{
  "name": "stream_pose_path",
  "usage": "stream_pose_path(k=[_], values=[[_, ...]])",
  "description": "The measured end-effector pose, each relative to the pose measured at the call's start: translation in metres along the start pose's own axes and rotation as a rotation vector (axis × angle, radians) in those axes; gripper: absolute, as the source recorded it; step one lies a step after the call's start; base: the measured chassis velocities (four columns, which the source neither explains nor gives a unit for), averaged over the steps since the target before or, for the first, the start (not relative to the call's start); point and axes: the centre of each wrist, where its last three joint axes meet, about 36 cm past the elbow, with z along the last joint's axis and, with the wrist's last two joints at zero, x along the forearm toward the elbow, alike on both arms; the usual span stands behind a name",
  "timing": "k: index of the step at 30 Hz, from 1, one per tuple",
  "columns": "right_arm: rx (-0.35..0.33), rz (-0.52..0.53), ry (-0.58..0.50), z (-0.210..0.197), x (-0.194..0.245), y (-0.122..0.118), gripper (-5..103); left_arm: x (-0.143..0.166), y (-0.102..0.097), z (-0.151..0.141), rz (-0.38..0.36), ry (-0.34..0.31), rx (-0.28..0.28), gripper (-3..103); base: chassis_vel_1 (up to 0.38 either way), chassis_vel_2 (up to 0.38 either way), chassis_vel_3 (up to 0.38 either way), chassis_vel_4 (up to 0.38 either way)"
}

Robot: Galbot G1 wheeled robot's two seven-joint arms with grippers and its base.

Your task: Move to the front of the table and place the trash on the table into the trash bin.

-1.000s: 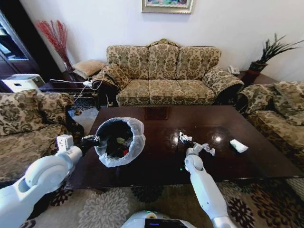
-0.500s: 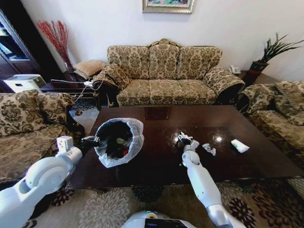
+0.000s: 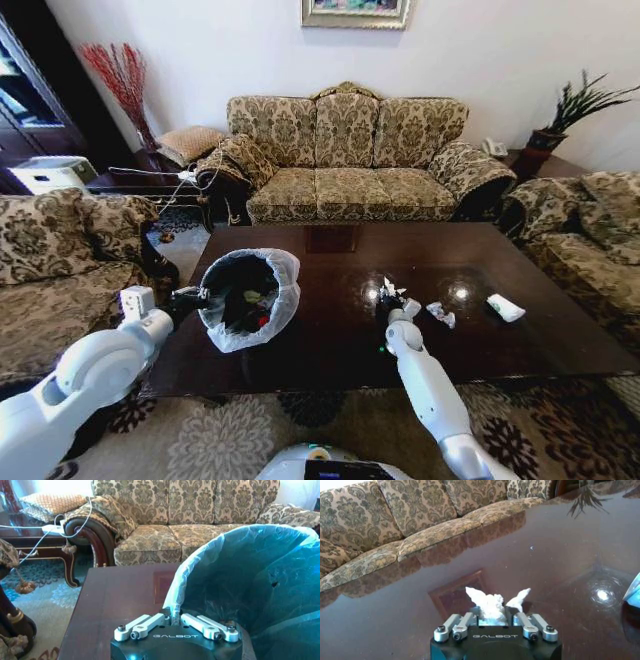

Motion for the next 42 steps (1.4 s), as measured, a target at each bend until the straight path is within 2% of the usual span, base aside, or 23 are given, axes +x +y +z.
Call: stream_pose_path(k=[2, 5, 6, 9, 11, 13, 15, 16, 17, 19, 21, 22, 23, 24, 25, 26, 27, 28, 30, 33, 39, 41, 42], values=[[-0.001, -0.002, 0.0, 0.0, 0.001, 0.0, 21, 0.0, 0.0, 0.0, 0.0, 0.0, 0.0, 0, 0.0, 0.0, 0.0, 0.0], [-0.006, -0.007, 0.0, -0.002, 0.003, 0.0, 15, 0.001, -0.001, 0.0, 0.002, 0.001, 0.0, 0, 0.0, 0.0, 0.0, 0.0], [-0.017, -0.01, -0.011, -0.005, 0.004, 0.001, 5, 0.001, -0.001, 0.0, 0.003, 0.001, 0.0, 0, 0.0, 0.0, 0.0, 0.0], [-0.037, -0.022, -0.049, -0.013, 0.01, 0.006, 2, 0.001, -0.001, 0.0, 0.003, 0.0, -0.002, 0, 0.0, 0.0, 0.0, 0.0], [-0.071, -0.099, -0.154, -0.033, 0.029, 0.02, 1, 0.001, -0.001, -0.001, 0.003, 0.003, -0.009, 0, 0.0, 0.0, 0.0, 0.0], [-0.086, -0.136, -0.211, -0.041, 0.038, 0.029, 0, 0.001, -0.001, -0.001, 0.003, 0.005, -0.012, 0, 0.0, 0.0, 0.0, 0.0], [-0.129, -0.301, -0.37, -0.074, 0.08, 0.064, 0, -0.001, 0.0, -0.001, 0.0, 0.009, -0.017, 0, 0.0, 0.0, 0.0, 0.0], [-0.129, -0.301, -0.37, -0.074, 0.08, 0.064, 0, -0.001, 0.0, -0.001, 0.0, 0.009, -0.017, 0, 0.0, 0.0, 0.0, 0.0], [-0.14, -0.371, -0.407, -0.085, 0.098, 0.075, 0, -0.001, 0.0, -0.001, 0.0, 0.011, -0.016, 0, 0.0, 0.0, 0.0, 0.0], [-0.164, -0.587, -0.486, -0.112, 0.151, 0.103, 0, -0.001, -0.001, 0.0, 0.003, 0.024, -0.01, 0, 0.0, 0.0, 0.0, 0.0], [-0.165, -0.793, -0.502, -0.122, 0.192, 0.122, 0, 0.0, -0.003, -0.001, 0.007, 0.043, -0.014, 0, 0.0, 0.0, 0.0, 0.0], [-0.165, -0.793, -0.502, -0.122, 0.192, 0.122, 0, 0.0, -0.003, -0.001, 0.007, 0.043, -0.014, 0, 0.0, 0.0, 0.0, 0.0], [-0.166, -0.87, -0.504, -0.124, 0.207, 0.128, 0, 0.0, -0.004, -0.001, 0.007, 0.056, -0.016, 0, 0.0, 0.0, 0.0, 0.0], [-0.173, -1.007, -0.496, -0.121, 0.237, 0.145, 0, 0.002, -0.007, -0.005, 0.011, 0.094, -0.027, 0, 0.0, 0.0, 0.0, 0.0], [-0.173, -1.007, -0.496, -0.121, 0.237, 0.145, 0, 0.002, -0.007, -0.005, 0.011, 0.094, -0.027, 0, 0.0, 0.0, 0.0, 0.0], [-0.174, -1.04, -0.489, -0.118, 0.244, 0.149, 0, 0.002, -0.008, -0.007, 0.013, 0.106, -0.032, 0, 0.0, 0.0, 0.0, 0.0], [-0.166, -1.128, -0.459, -0.108, 0.261, 0.158, 0, 0.002, -0.009, -0.009, 0.015, 0.129, -0.049, 0, 0.0, 0.0, 0.0, 0.0], [-0.166, -1.128, -0.459, -0.108, 0.261, 0.158, 0, 0.002, -0.009, -0.009, 0.015, 0.129, -0.049, 0, 0.0, 0.0, 0.0, 0.0], [-0.107, -1.246, -0.409, -0.086, 0.274, 0.168, 0, 0.002, -0.012, -0.017, 0.02, 0.153, -0.083, 0, 0.0, 0.0, 0.0, 0.0], [-0.039, -1.291, -0.362, -0.066, 0.278, 0.174, 0, 0.003, -0.014, -0.024, 0.028, 0.15, -0.102, 0, 0.0, 0.0, 0.0, 0.0], [0.047, -1.265, -0.301, -0.04, 0.274, 0.177, 2, 0.005, -0.016, -0.026, 0.033, 0.143, -0.101, 0, 0.0, 0.0, 0.0, 0.0], [0.057, -1.254, -0.295, -0.037, 0.272, 0.177, 13, 0.005, -0.016, -0.024, 0.034, 0.141, -0.093, 0, 0.0, 0.0, 0.0, 0.0], [0.058, -1.253, -0.294, -0.036, 0.271, 0.177, 13, 0.005, -0.016, -0.024, 0.034, 0.141, -0.091, 0, 0.0, 0.0, 0.0, 0.0]])
